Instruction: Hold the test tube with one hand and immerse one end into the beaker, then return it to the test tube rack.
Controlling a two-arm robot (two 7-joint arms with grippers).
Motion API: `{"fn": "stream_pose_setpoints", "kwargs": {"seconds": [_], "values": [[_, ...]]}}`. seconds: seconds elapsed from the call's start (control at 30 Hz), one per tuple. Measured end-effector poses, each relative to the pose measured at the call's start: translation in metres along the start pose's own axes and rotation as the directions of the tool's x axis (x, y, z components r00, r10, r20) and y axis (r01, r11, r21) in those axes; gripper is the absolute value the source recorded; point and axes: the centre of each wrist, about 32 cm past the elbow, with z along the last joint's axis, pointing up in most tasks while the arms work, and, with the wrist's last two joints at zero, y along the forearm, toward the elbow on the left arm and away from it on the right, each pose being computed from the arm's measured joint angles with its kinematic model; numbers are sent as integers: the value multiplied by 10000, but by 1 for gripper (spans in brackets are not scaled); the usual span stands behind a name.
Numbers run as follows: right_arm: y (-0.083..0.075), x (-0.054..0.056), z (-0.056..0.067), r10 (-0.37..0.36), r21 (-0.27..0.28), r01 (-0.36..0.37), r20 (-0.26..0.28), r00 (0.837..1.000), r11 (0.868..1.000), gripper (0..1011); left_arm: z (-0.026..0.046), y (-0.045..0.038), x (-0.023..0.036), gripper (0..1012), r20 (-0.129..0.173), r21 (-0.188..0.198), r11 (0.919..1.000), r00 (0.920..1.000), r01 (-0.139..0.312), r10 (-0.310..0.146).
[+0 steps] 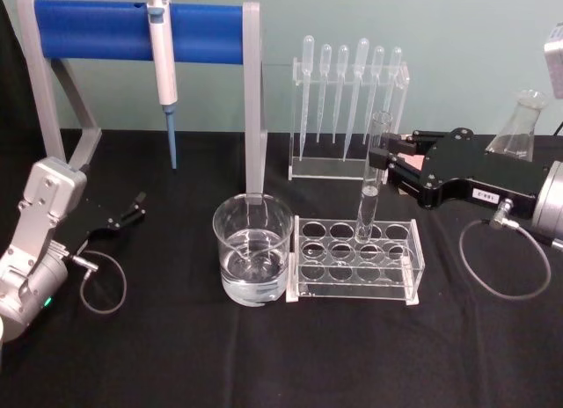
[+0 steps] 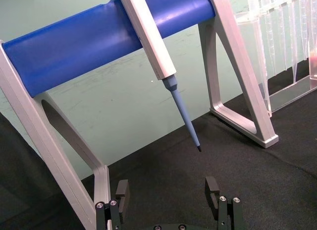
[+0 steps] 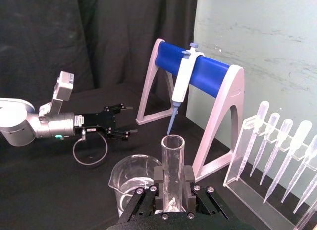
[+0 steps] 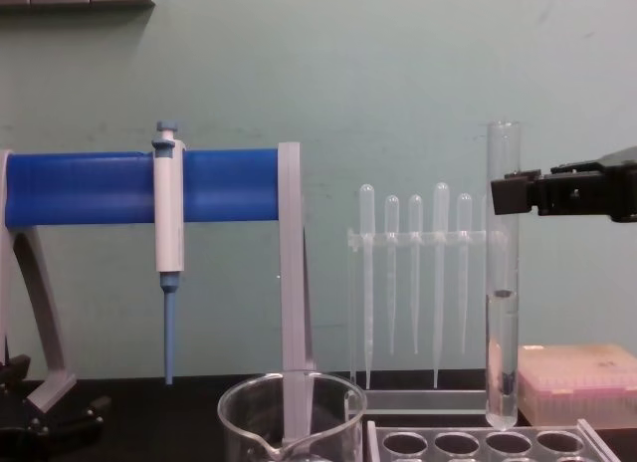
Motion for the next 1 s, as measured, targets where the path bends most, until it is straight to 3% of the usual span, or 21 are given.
{"fn": "stream_pose_setpoints", "kwargs": {"seconds": [1.0], "values": [[0, 4, 0, 11, 10, -11, 40, 10000, 10000, 241, 0, 0, 0, 1000, 0, -1, 10000, 10000, 0, 0]]}}
